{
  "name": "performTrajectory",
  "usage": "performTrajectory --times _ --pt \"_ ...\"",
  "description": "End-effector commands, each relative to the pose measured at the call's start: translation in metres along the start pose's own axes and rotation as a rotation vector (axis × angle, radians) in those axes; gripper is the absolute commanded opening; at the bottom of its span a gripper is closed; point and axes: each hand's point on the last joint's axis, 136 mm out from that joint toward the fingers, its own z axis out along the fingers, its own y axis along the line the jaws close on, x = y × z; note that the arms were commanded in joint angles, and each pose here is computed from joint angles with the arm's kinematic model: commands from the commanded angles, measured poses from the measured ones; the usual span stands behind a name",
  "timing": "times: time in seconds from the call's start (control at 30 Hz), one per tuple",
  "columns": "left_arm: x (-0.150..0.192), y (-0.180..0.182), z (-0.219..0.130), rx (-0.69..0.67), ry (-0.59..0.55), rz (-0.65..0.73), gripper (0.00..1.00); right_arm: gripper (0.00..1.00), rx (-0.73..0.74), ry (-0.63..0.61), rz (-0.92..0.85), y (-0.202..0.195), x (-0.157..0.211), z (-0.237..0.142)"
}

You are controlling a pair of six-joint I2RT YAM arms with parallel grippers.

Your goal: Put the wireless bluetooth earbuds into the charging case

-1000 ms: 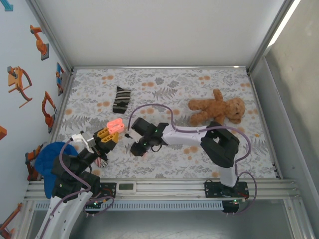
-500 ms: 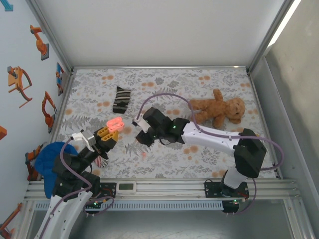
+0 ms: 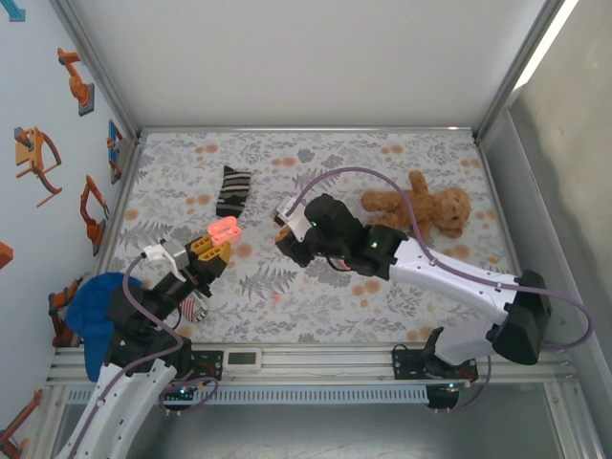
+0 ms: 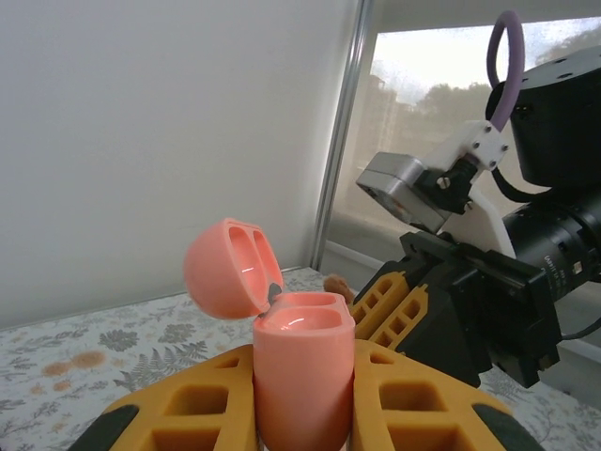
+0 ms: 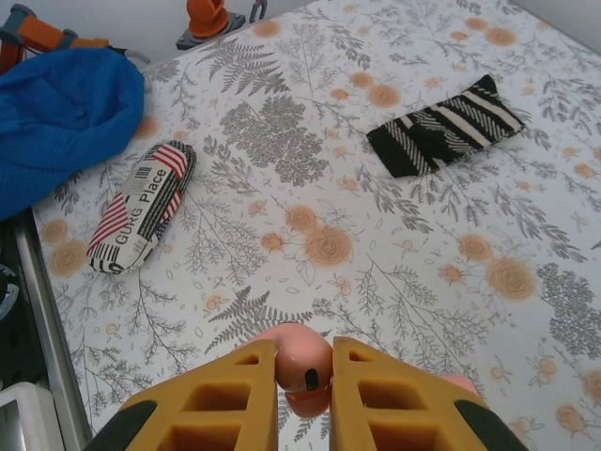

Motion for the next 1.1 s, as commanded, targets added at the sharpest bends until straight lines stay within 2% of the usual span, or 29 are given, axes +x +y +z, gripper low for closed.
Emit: performTrajectory --times 0.0,0.3,0.7,1.07 --pt "-0.009 0.000 0.001 -0.001 -0.044 0.014 0.00 0.16 0.051 -0.020 -0.023 -0.010 -0.002 -0.013" --pt "0.007 0.005 0.002 -0.008 -0.028 -0.013 0.00 0.14 0.055 -0.101 -0.026 -0.009 -0.025 -0.032" --pt "0.013 -0.006 0.013 0.097 -0.034 -0.064 0.00 0.14 -0.083 -0.302 -0.140 0.019 -0.078 -0.054" --pt "0.018 -0.018 0.031 0.214 0.005 -0.087 0.00 0.14 -0.142 -0.409 -0.249 0.037 -0.102 -0.065"
